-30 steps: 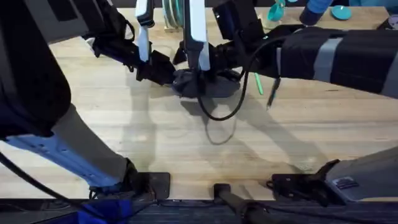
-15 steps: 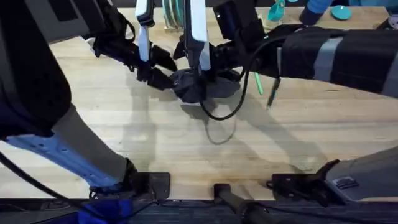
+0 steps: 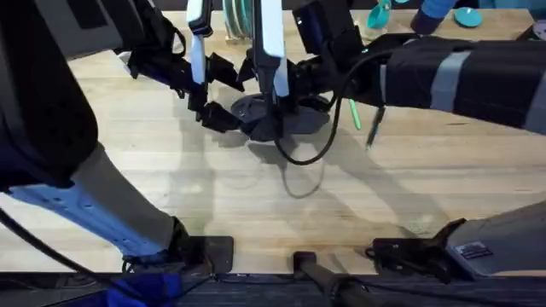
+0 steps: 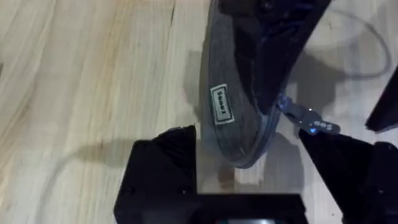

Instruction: Unzip the bag, pick up the pens from the table one at a time and place them inside, then zip the bag closed.

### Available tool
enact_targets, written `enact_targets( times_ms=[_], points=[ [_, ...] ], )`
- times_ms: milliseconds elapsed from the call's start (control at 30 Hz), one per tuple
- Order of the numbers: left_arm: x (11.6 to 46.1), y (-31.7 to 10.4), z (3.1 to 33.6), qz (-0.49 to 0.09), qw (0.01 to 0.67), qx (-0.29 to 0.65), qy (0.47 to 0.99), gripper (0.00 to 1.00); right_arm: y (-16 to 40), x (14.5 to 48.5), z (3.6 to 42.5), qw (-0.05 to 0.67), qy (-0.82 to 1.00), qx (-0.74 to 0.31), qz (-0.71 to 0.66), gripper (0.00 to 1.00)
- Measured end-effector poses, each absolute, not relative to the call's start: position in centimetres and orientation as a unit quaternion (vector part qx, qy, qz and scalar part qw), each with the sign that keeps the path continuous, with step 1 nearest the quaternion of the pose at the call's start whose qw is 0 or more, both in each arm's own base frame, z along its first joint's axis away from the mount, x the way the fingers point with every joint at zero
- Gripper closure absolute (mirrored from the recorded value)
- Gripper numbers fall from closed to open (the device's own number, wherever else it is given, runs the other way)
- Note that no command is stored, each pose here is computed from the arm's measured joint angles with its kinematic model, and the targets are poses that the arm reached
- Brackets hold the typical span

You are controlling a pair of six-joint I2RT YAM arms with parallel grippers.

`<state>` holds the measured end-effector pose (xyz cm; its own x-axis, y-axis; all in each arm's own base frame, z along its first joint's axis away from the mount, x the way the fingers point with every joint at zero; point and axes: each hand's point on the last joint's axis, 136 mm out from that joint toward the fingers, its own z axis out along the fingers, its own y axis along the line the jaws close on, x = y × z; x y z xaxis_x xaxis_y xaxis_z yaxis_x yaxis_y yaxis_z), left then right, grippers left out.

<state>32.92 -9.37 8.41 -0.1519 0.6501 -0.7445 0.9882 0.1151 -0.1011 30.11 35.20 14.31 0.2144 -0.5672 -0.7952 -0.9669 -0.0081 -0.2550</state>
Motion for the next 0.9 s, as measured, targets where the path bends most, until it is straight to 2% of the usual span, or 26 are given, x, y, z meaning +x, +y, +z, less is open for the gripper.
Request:
enact_targets(
  times_ms=[267, 500, 767, 900],
  points=[
    [33.1, -9.4, 8.4, -0.304, 0.279, 0.592, 0.693, 0.006, 35.1, 30.0, 14.1, 0.399, 0.578, -0.667, 0.247, 0.003],
    [32.3, -9.7, 9.2, -0.322, 0.274, 0.582, 0.694, 0.004, 35.0, 29.9, 14.3, 0.398, 0.586, -0.659, 0.252, 0.005],
    [31.3, -9.6, 14.9, -0.268, 0.313, 0.601, 0.685, 0.004, 34.3, 29.6, 18.4, 0.423, 0.604, -0.624, 0.260, 0.005],
    [30.5, -9.4, 17.9, -0.234, 0.330, 0.601, 0.690, 0.003, 32.9, 29.4, 19.1, 0.413, 0.639, -0.603, 0.241, 0.005]
  ],
)
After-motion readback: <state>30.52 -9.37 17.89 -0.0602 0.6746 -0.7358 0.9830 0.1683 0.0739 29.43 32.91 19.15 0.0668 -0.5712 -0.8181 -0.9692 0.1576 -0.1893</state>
